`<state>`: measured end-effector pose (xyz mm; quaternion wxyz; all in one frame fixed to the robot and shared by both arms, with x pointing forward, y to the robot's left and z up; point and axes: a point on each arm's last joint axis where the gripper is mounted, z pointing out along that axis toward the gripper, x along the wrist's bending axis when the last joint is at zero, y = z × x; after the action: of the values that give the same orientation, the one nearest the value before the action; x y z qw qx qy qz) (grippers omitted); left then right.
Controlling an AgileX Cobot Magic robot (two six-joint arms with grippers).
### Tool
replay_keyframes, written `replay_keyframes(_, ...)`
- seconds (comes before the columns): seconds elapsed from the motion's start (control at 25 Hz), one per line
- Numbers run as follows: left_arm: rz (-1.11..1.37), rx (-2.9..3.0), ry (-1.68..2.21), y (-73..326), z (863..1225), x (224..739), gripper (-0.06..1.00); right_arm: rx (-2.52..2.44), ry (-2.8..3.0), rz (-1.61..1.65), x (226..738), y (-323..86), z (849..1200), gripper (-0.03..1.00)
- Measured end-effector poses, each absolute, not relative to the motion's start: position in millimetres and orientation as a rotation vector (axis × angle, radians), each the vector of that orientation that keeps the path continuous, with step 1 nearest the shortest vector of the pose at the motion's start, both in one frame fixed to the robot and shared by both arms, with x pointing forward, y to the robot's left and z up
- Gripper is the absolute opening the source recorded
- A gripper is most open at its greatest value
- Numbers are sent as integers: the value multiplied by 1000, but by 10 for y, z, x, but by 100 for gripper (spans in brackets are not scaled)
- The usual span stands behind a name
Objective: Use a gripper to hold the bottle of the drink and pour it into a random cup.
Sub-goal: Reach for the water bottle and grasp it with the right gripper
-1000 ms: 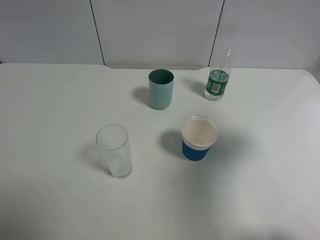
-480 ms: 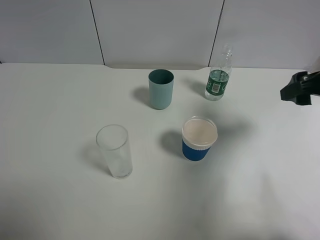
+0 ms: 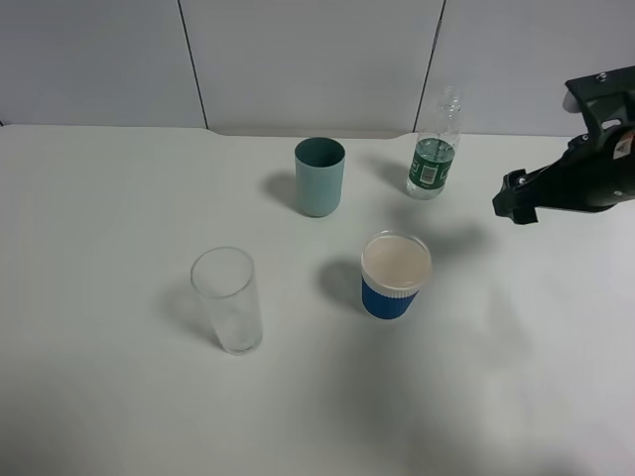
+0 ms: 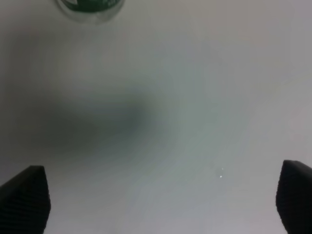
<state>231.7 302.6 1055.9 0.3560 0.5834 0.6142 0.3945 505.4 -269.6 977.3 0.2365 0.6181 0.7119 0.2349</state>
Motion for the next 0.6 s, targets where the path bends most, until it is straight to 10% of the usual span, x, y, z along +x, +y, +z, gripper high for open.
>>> replay_keyframes(0.6, 1019, 1507, 1586, 3026, 10559, 2317, 98, 1502, 1971, 813, 5378, -2575, 9428, 91)
